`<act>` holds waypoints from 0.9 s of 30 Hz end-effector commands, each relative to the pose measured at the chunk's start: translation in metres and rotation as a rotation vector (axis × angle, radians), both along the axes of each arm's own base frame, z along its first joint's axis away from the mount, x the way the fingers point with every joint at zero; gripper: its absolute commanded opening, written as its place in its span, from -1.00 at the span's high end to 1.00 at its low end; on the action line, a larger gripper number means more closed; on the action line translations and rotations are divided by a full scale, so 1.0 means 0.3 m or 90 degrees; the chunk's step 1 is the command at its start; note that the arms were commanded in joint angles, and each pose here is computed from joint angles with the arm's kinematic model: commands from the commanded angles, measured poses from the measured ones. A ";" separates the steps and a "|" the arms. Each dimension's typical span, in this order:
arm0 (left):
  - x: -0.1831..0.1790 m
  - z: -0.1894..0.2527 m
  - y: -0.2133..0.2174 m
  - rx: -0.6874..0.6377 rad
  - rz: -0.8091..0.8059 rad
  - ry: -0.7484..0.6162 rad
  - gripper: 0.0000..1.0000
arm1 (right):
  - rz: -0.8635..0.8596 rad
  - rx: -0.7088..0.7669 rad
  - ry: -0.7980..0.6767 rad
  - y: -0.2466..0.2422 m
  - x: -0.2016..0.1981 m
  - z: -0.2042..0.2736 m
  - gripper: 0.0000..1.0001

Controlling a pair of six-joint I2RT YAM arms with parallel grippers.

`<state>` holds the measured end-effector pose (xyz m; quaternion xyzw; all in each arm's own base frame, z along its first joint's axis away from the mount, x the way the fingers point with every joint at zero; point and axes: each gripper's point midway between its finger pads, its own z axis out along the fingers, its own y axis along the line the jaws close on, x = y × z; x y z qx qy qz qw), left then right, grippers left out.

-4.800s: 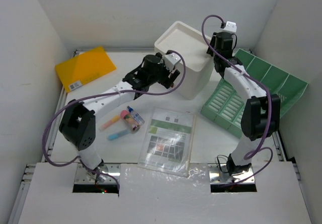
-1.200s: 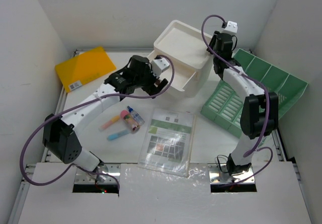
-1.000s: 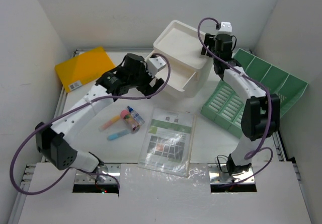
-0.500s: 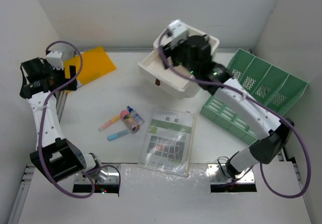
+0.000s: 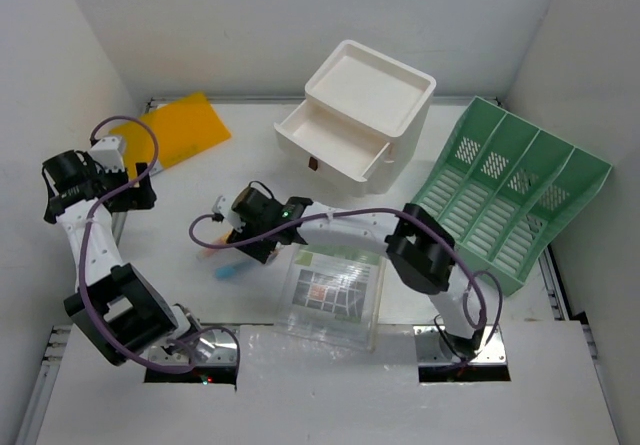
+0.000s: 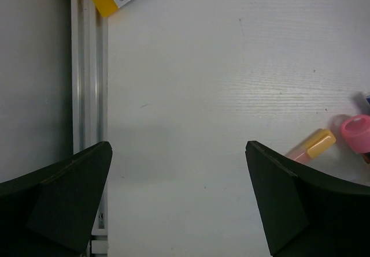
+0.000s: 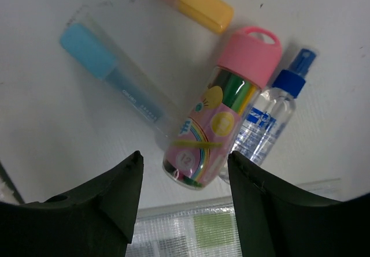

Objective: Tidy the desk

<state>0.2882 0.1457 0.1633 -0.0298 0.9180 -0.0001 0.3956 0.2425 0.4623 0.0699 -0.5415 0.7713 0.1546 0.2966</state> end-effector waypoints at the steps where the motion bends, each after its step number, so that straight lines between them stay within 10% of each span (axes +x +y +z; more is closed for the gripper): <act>1: 0.028 0.066 0.025 0.045 -0.009 -0.056 -0.99 | -0.045 0.049 0.006 0.068 0.043 0.059 -0.17; 27: 0.016 0.002 0.011 0.054 -0.041 -0.042 -0.99 | -0.131 -0.029 -0.026 0.073 0.143 -0.166 0.04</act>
